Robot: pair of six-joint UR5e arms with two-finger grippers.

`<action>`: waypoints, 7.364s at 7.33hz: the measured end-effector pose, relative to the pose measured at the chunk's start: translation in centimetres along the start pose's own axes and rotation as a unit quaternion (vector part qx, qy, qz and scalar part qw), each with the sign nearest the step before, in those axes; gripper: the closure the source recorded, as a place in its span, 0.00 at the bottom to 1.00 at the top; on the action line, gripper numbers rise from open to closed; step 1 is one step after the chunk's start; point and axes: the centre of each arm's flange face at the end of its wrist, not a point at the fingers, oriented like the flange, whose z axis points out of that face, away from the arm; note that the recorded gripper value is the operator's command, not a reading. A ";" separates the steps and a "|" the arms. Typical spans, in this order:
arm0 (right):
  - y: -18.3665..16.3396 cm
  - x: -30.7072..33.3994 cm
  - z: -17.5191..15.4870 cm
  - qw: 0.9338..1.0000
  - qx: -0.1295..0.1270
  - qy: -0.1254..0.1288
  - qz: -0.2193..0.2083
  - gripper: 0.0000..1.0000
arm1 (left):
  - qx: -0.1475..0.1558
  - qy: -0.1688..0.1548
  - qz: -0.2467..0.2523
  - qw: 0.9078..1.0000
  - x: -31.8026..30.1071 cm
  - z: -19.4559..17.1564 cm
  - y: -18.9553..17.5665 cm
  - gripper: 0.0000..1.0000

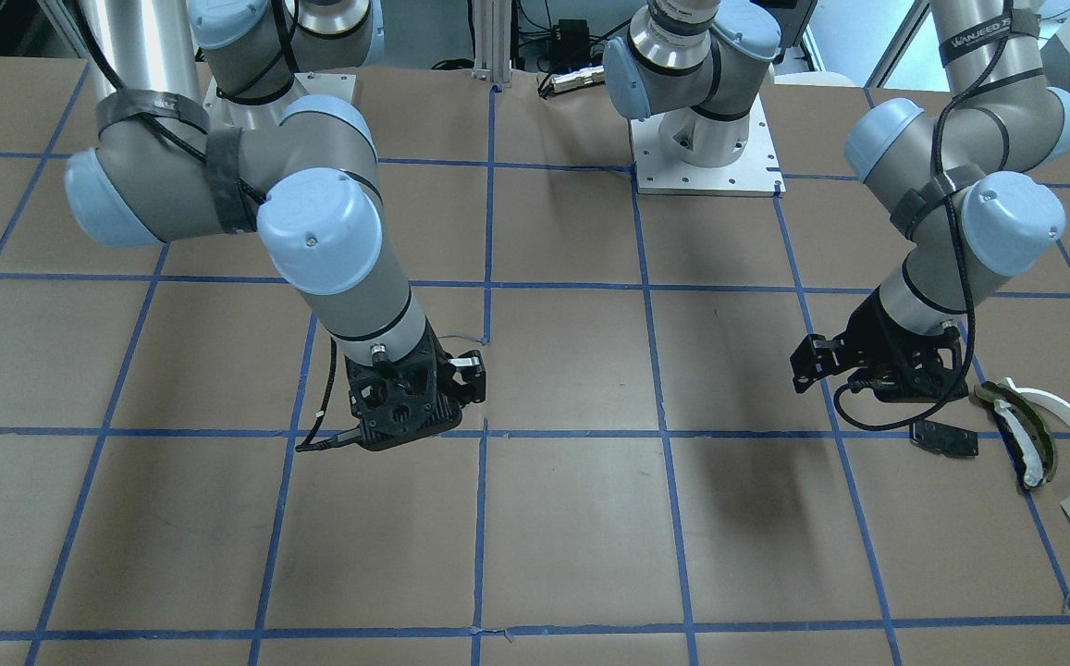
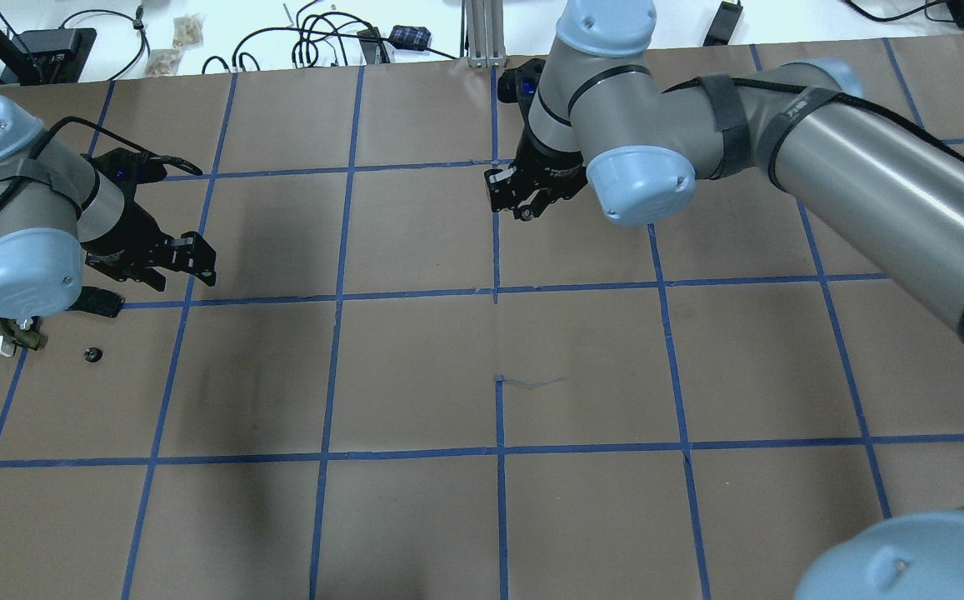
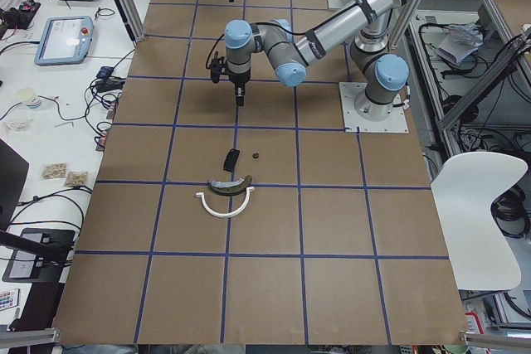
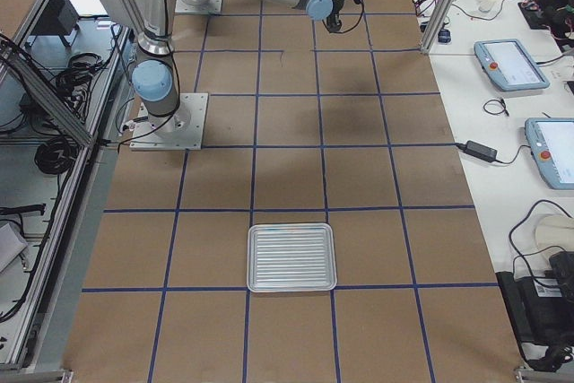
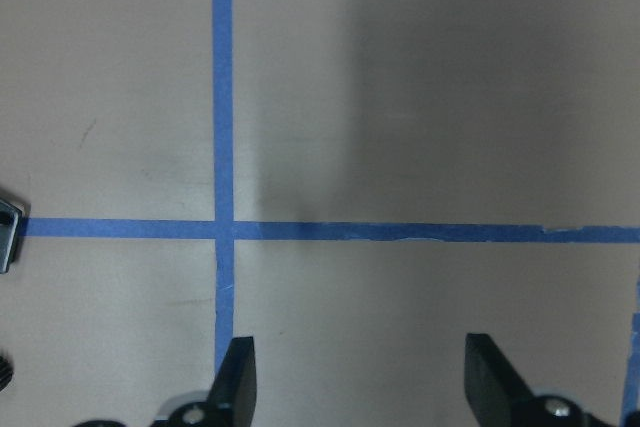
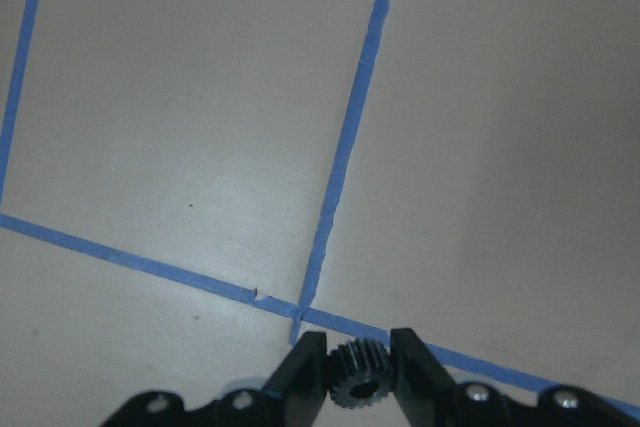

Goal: Place bearing gear from tray to pile

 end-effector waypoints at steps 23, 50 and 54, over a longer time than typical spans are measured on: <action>2.1 9.1 -22.5 0.983 0.040 0.100 0.152 0.00 | 0.005 -0.018 -0.072 0.997 42.1 13.0 -14.3 0.50; 3.1 8.7 -22.0 0.987 0.008 0.102 0.126 0.00 | -0.072 -0.060 0.055 0.994 -14.0 5.6 2.4 0.00; 3.0 8.7 -22.1 0.986 0.010 0.107 0.125 0.00 | -0.054 -0.047 0.016 0.997 1.8 -8.3 -2.8 0.00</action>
